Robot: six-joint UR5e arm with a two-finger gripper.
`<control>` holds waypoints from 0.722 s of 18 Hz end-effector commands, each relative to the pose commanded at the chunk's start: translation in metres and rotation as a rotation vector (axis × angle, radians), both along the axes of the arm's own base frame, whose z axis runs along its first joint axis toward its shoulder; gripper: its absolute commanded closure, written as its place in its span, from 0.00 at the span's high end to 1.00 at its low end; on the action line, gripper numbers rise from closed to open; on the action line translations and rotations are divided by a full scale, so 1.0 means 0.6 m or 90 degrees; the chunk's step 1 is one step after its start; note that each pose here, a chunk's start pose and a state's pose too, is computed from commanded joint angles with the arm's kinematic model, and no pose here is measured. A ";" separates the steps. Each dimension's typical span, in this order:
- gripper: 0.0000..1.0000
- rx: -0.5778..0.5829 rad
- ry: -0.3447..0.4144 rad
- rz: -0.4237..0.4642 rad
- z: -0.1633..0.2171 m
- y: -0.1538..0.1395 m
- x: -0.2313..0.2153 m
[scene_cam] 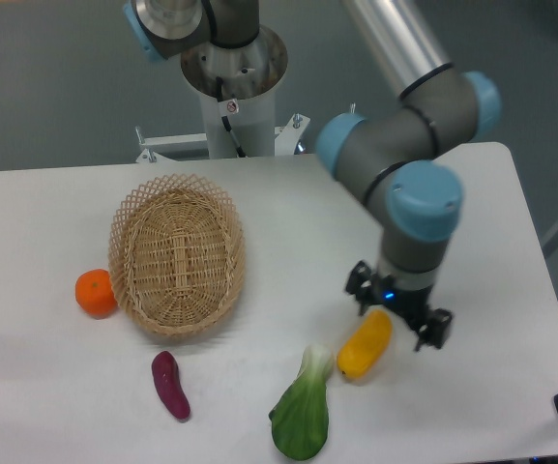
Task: Place the green vegetable on the table
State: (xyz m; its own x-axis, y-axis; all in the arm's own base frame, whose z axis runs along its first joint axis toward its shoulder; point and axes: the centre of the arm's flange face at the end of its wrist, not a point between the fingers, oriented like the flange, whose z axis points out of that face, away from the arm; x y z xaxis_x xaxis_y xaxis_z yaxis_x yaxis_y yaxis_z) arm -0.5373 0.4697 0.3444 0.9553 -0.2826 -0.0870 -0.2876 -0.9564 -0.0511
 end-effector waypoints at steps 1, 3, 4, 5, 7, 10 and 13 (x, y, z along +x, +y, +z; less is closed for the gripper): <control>1.00 -0.010 0.006 -0.001 0.000 -0.008 -0.016; 1.00 -0.013 0.018 -0.012 0.004 -0.013 -0.038; 1.00 -0.021 0.028 -0.011 0.009 -0.022 -0.051; 1.00 -0.033 0.037 -0.008 0.010 -0.026 -0.062; 1.00 -0.038 0.042 -0.014 0.007 -0.036 -0.085; 1.00 -0.040 0.049 -0.035 0.005 -0.058 -0.113; 1.00 -0.035 0.044 -0.039 0.000 -0.075 -0.129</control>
